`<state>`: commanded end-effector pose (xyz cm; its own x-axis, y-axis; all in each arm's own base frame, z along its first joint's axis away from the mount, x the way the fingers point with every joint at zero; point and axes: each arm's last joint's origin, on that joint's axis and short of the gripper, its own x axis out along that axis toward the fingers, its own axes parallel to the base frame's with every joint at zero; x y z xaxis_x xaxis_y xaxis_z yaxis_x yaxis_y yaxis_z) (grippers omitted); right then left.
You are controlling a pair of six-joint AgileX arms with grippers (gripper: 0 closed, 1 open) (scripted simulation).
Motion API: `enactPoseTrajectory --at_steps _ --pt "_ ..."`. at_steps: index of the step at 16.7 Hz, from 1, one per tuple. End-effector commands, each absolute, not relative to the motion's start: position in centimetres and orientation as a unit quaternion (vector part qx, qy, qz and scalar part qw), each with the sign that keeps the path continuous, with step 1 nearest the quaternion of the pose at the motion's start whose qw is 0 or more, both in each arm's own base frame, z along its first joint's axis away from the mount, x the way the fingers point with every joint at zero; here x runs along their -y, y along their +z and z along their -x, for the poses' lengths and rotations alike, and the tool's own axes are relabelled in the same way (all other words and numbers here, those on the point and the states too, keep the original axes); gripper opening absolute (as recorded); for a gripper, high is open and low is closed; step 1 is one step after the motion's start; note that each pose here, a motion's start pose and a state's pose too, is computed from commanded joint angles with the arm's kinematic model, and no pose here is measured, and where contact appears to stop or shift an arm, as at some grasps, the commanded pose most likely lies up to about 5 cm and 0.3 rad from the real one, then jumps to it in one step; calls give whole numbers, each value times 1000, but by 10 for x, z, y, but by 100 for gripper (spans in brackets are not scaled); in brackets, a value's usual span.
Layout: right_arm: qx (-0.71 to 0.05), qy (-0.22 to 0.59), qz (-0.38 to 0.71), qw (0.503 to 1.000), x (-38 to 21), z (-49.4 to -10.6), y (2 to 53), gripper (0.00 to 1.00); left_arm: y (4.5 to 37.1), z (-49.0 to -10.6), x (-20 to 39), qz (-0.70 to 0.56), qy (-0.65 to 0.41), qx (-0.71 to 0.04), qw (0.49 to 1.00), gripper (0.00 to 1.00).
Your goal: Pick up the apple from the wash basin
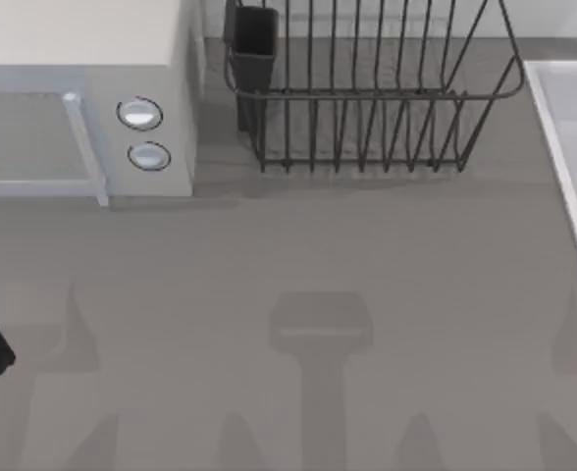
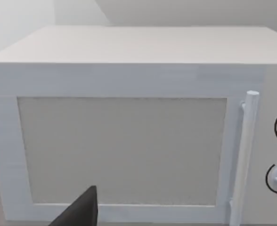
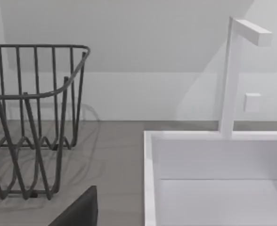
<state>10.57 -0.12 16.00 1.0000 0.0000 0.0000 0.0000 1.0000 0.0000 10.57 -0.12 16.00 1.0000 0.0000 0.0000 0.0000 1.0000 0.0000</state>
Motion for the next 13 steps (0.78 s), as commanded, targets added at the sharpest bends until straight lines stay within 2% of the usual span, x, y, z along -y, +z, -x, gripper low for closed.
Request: enactPoseTrajectory --at_steps 6,10,13 --pt "-36 -7 7 999 3 -107 177 100 160 -106 1 0 0 0 1000 100" --pt "-133 -22 21 991 7 -123 214 100 160 -106 1 0 0 0 1000 100" --pt "-236 -32 30 971 13 -153 242 100 160 -106 1 0 0 0 1000 100"
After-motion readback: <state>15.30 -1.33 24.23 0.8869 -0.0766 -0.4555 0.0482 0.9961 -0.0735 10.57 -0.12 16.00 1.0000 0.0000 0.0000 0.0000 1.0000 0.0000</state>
